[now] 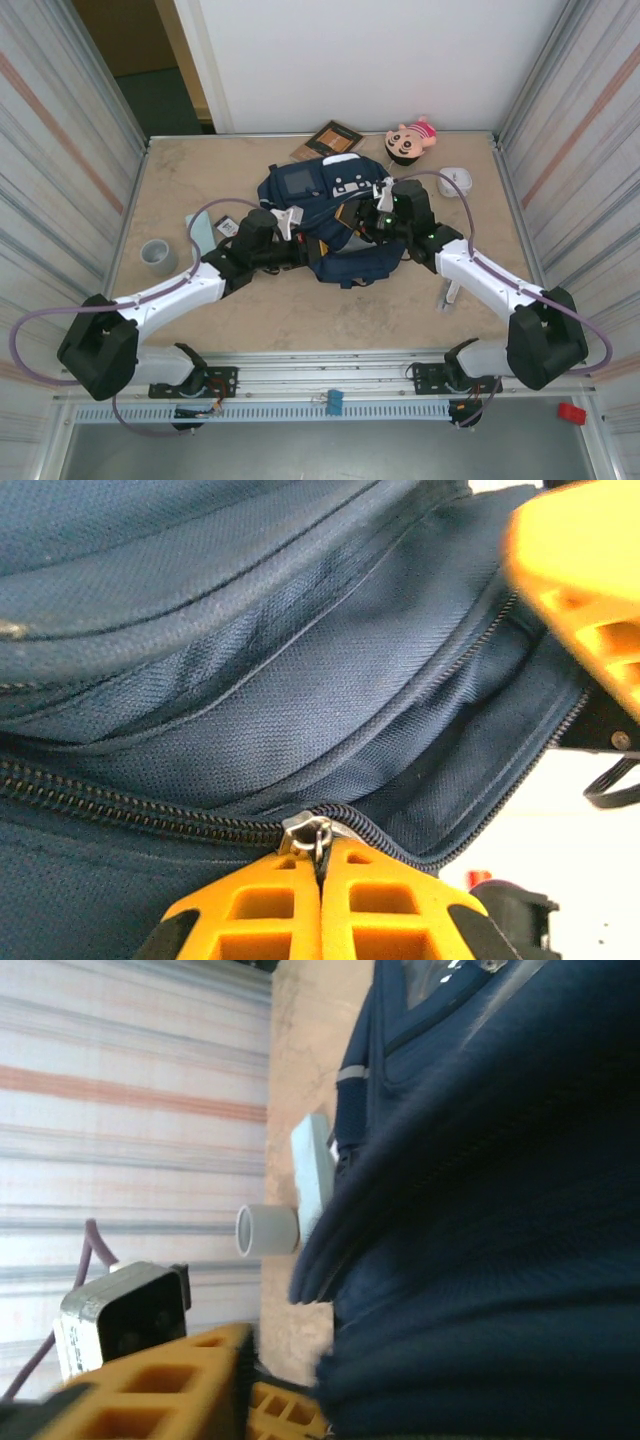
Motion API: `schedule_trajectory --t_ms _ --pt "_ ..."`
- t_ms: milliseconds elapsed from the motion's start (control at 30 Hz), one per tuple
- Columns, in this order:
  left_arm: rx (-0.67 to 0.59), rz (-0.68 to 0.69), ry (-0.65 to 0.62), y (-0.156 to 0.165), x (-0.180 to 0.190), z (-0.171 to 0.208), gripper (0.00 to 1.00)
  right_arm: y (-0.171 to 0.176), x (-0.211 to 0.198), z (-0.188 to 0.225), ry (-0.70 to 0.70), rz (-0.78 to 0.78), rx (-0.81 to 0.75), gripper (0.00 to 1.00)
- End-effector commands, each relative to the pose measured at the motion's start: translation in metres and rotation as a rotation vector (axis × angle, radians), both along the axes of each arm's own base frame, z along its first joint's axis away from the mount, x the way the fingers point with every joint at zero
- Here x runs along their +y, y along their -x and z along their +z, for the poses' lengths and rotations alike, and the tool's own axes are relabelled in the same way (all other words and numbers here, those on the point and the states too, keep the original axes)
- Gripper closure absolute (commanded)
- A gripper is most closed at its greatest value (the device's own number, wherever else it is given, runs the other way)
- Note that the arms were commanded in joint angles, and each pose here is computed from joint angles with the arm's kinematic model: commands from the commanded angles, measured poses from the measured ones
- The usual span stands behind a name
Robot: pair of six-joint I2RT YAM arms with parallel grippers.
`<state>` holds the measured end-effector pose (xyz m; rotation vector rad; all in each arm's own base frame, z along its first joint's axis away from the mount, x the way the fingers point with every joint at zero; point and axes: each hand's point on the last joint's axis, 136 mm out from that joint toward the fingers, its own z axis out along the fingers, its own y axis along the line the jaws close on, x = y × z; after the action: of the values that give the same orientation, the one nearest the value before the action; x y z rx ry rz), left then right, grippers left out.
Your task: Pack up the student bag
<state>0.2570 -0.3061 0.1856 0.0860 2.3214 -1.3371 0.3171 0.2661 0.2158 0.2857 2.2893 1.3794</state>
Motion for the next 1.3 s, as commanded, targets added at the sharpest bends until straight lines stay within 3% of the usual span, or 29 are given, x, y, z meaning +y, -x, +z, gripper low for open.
schedule_trajectory --t_ms 0,100,233,433,600,733,800,933,1067,1100,1200,1267 --pt "-0.050 -0.015 0.177 -0.002 -0.016 0.045 1.00 -0.002 -0.005 -0.018 0.092 -0.013 -0.020 0.78" --pt "-0.047 -0.034 0.129 0.002 -0.013 0.038 0.99 -0.003 -0.014 -0.022 0.158 0.015 -0.064 0.89" --pt "-0.036 -0.036 0.046 0.005 -0.007 0.022 0.96 0.000 -0.013 -0.009 0.129 0.071 -0.114 0.94" --pt "0.028 -0.051 0.175 0.004 -0.021 0.028 1.00 0.013 0.005 -0.001 0.157 0.185 -0.178 0.99" --pt "-0.082 -0.166 -0.104 0.018 -0.002 -0.001 1.00 0.001 -0.027 0.013 0.082 0.148 -0.135 0.99" --pt "-0.160 -0.174 -0.234 0.018 0.024 -0.024 1.00 -0.011 -0.058 0.034 0.019 0.114 -0.119 0.97" --pt "-0.178 -0.164 -0.256 0.016 0.031 -0.029 1.00 -0.017 -0.070 0.042 -0.005 0.084 -0.105 0.91" --pt "-0.219 -0.162 -0.203 0.012 0.024 -0.015 1.00 -0.020 -0.068 0.038 -0.083 0.015 -0.026 0.45" --pt "-0.254 -0.159 -0.198 0.007 0.020 -0.011 1.00 -0.016 -0.056 0.024 -0.145 -0.047 -0.004 0.38" --pt "-0.260 -0.150 -0.226 0.004 0.024 -0.014 1.00 -0.017 -0.059 0.019 -0.128 -0.080 0.005 0.43" --pt "-0.233 -0.057 -0.356 -0.011 0.046 -0.028 1.00 -0.018 -0.069 0.014 -0.068 -0.146 0.005 0.77" --pt "-0.203 -0.009 -0.407 -0.020 0.062 -0.037 1.00 -0.016 -0.067 0.026 -0.054 -0.120 -0.035 0.89"
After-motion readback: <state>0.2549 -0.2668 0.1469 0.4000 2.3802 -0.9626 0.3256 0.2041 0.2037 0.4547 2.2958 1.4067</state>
